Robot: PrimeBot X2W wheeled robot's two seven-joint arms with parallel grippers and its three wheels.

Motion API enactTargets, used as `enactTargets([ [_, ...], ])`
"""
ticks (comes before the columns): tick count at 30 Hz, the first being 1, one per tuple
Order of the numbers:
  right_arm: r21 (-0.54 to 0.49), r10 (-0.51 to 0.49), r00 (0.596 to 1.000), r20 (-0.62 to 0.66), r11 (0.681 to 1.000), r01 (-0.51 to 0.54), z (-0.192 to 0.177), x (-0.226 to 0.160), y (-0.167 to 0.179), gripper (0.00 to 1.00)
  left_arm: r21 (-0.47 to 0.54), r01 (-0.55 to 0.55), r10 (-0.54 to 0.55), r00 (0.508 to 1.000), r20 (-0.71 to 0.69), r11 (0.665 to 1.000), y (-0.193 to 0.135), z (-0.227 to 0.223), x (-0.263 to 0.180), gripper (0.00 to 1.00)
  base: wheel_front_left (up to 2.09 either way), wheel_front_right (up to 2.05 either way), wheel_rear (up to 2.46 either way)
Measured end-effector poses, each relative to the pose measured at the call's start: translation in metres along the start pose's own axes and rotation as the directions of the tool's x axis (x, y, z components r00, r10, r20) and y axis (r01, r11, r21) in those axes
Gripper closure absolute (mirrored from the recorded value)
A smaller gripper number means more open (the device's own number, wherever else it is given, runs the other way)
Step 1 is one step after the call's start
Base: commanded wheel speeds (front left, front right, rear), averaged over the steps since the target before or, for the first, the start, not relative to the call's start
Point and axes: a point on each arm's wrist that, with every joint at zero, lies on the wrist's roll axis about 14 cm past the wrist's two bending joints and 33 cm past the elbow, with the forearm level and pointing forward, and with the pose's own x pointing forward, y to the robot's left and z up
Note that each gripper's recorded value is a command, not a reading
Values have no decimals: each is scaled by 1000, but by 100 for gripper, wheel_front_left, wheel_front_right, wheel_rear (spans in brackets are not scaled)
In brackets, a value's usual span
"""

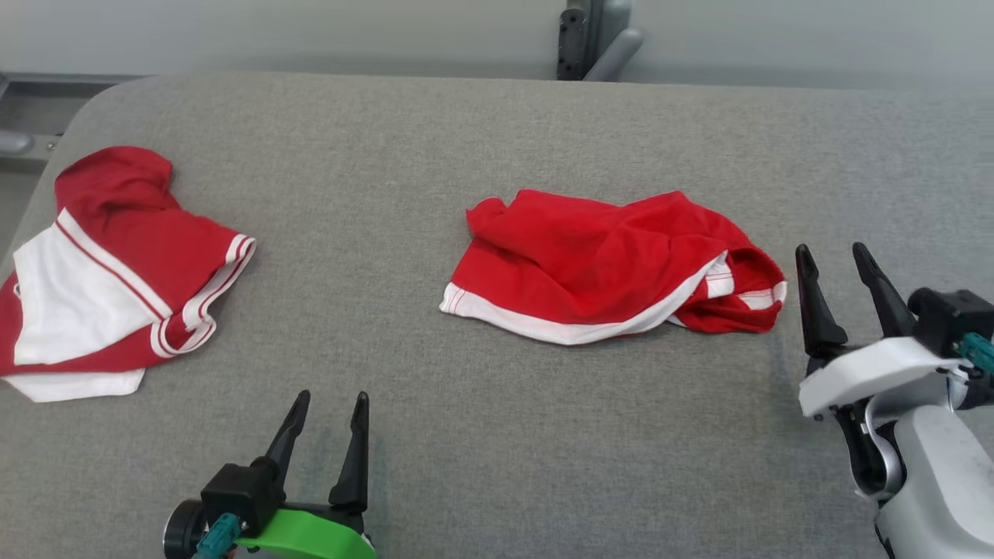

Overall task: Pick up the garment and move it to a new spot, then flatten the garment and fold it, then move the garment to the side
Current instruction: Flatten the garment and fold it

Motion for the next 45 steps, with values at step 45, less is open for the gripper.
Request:
enactTargets([
  [45, 127, 21, 999, 45, 992, -27, -6, -29, 47, 0, 13, 199, -199, 980, 6, 980, -57, 7, 75, 0, 0, 0, 0],
])
